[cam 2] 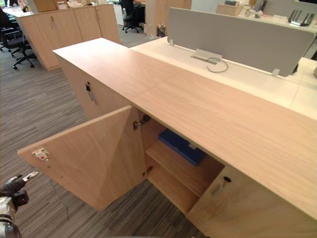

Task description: Walk over to the cabinet, pick up the folder, carry it to the office cabinet, place the folder inside the office cabinet, then close the office cabinet door

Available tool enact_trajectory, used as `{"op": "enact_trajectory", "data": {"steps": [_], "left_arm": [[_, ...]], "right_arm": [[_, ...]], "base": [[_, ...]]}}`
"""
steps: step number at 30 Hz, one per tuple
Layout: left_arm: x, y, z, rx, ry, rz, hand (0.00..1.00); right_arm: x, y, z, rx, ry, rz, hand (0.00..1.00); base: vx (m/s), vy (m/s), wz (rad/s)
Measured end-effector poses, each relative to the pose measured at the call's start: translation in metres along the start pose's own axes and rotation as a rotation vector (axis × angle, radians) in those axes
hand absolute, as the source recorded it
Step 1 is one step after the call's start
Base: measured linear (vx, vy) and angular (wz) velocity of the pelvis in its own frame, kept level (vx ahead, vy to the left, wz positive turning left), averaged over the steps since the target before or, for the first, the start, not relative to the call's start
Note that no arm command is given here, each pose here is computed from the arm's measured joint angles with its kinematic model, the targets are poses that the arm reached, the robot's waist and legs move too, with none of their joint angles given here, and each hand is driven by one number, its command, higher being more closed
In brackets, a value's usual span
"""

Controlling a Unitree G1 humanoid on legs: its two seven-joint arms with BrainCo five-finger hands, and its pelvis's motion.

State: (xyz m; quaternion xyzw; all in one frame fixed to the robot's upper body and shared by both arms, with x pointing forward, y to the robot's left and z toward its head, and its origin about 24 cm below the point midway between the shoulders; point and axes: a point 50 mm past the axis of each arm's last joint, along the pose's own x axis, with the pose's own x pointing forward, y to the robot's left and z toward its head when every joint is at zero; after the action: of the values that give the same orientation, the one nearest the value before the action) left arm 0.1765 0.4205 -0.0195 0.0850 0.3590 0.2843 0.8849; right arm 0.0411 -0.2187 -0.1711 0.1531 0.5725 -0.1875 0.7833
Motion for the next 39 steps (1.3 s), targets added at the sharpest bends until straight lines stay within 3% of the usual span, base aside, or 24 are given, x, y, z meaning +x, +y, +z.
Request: {"op": "enact_trajectory", "data": {"steps": [5, 20, 31, 39], "left_arm": [[0.002, -0.017, -0.008, 0.105, 0.047, -0.065, 0.00], [0.010, -0.056, 0.057, 0.159, -0.126, -0.089, 0.00], [0.009, -0.063, 0.071, 0.196, -0.186, -0.054, 0.00], [-0.011, -0.101, 0.075, 0.183, -0.361, -0.098, 0.00]], "right_arm": [[0.001, 0.003, 0.002, -0.017, 0.003, 0.018, 0.00], [0.001, 0.005, 0.002, -0.009, 0.008, 0.019, 0.00], [0.002, 0.007, 0.005, -0.011, 0.001, 0.023, 0.00], [0.002, 0.006, 0.003, -0.001, 0.004, 0.005, 0.00]], "base": [[-0.01, -0.002, 0.01], [0.03, 0.002, 0.06], [-0.01, -0.007, 0.02], [-0.01, 0.012, 0.11]]}}
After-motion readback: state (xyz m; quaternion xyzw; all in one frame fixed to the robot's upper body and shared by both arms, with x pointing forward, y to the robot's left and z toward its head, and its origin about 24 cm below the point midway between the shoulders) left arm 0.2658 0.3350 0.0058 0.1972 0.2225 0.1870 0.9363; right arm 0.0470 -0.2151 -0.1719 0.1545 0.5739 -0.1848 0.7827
